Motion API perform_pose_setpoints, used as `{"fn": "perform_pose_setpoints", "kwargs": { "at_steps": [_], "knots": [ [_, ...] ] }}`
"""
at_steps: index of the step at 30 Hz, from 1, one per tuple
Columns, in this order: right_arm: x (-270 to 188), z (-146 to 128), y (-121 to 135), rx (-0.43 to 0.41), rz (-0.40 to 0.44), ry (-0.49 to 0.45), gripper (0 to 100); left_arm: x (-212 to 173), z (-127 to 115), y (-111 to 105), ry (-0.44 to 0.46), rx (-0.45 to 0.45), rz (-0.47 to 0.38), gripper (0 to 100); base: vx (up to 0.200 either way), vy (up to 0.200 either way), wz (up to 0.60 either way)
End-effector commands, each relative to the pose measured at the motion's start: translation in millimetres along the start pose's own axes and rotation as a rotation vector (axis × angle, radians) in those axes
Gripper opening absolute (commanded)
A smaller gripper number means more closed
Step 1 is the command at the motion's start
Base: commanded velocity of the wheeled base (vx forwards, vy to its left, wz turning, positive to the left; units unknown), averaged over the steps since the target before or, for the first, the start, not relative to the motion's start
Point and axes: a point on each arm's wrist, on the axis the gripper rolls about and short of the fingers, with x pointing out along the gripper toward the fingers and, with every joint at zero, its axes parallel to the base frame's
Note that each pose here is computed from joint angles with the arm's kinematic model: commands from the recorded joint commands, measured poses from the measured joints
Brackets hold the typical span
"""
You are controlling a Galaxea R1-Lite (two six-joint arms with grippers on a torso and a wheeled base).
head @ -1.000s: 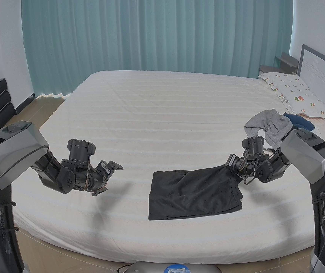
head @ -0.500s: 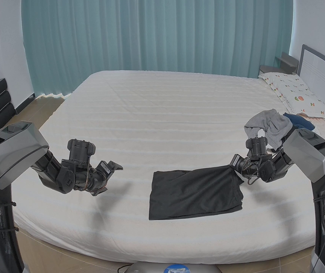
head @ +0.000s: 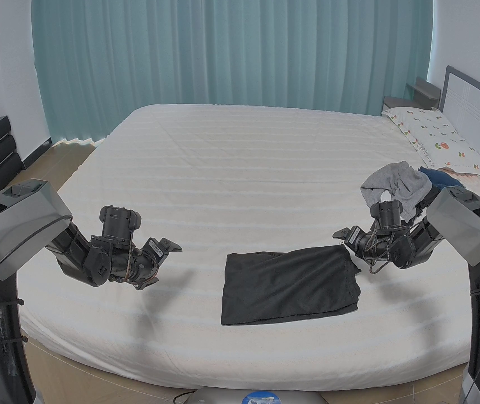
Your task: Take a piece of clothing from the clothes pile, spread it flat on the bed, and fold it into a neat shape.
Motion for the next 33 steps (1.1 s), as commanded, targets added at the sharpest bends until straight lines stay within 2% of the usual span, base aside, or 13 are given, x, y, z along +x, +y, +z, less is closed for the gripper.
{"fn": "perform_pose_setpoints", "kwargs": {
  "at_steps": [1, 3, 4, 5, 6, 10, 21, 22, 33],
  "knots": [
    [-48.4, 1.9, 5.0, -0.002, 0.027, 0.042, 100, 0.4, 0.3, -0.2, -0.001, 0.000, -0.001, 100, 0.000, 0.000, 0.00],
    [-55.5, -2.0, 3.0, -0.001, 0.032, 0.064, 100, 0.4, 0.3, -0.2, -0.001, 0.000, -0.001, 100, 0.000, 0.000, 0.00],
    [-70.6, -13.0, -3.1, -0.010, 0.056, 0.117, 100, 0.4, 0.3, -0.2, -0.001, 0.000, -0.001, 100, 0.000, 0.000, 0.00],
    [-70.6, -13.0, -3.1, -0.010, 0.056, 0.117, 100, 0.4, 0.3, -0.2, -0.001, 0.000, -0.001, 100, 0.000, 0.000, 0.00],
    [-81.9, -25.9, -13.2, -0.046, 0.081, 0.160, 100, 0.4, 0.3, -0.2, -0.001, 0.000, -0.001, 100, 0.000, 0.000, 0.00],
    [-88.1, -44.2, -32.1, -0.111, 0.094, 0.180, 100, 0.4, -0.2, 0.6, 0.001, -0.001, 0.002, 100, 0.000, 0.000, 0.00],
    [-75.6, -59.4, -41.2, -0.120, 0.076, 0.222, 100, 0.4, 0.3, -0.2, -0.001, 0.001, -0.001, 100, 0.000, 0.000, 0.00],
    [-73.0, -62.9, -41.9, -0.122, 0.072, 0.232, 0, 0.4, 0.3, -0.2, 0.000, 0.001, -0.002, 100, 0.000, 0.000, 0.00],
    [-84.1, -63.7, -46.7, -0.114, 0.053, 0.239, 0, 0.4, 0.3, -0.2, -0.001, 0.001, -0.001, 100, 0.000, 0.000, 0.00]
  ]
}}
